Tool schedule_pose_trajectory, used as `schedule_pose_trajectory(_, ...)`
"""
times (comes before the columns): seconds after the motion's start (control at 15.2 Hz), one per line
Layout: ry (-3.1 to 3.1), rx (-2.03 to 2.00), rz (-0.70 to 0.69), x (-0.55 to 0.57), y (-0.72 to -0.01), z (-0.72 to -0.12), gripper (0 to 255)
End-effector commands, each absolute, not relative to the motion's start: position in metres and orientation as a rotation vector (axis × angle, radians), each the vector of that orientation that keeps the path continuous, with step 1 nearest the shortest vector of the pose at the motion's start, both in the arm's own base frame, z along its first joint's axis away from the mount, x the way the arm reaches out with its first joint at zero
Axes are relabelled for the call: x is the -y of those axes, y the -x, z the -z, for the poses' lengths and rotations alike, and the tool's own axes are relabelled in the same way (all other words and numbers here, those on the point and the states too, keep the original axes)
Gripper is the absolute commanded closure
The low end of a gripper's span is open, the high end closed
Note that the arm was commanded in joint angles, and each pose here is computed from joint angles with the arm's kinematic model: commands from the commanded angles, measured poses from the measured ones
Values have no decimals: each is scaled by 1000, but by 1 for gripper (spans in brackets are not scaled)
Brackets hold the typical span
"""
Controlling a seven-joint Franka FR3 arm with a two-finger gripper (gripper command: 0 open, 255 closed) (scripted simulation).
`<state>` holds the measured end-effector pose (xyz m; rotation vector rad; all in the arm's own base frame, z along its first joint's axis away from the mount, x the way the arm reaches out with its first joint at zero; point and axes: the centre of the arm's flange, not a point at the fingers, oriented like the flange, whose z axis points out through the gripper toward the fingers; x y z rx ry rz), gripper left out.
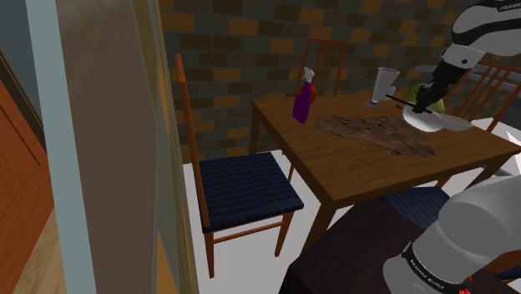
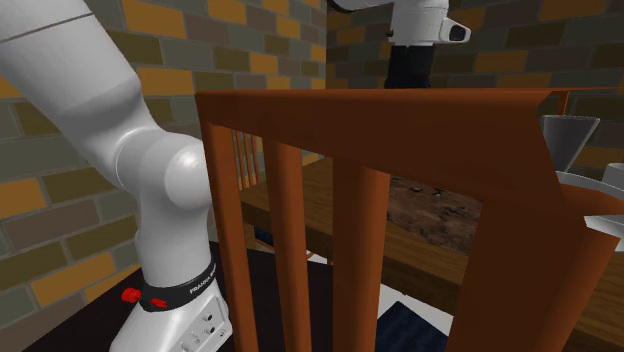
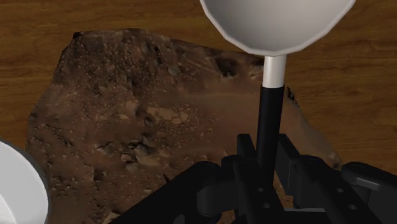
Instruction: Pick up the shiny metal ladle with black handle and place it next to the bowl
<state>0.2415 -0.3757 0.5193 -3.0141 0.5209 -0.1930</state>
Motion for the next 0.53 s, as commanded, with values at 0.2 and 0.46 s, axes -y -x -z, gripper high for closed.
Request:
schedule_pose_trajectory(0.2, 3015, -519, 193, 434, -206, -520, 255)
schedule_pose_trajectory(0.46, 3015, -519, 193, 480, -181, -520, 255)
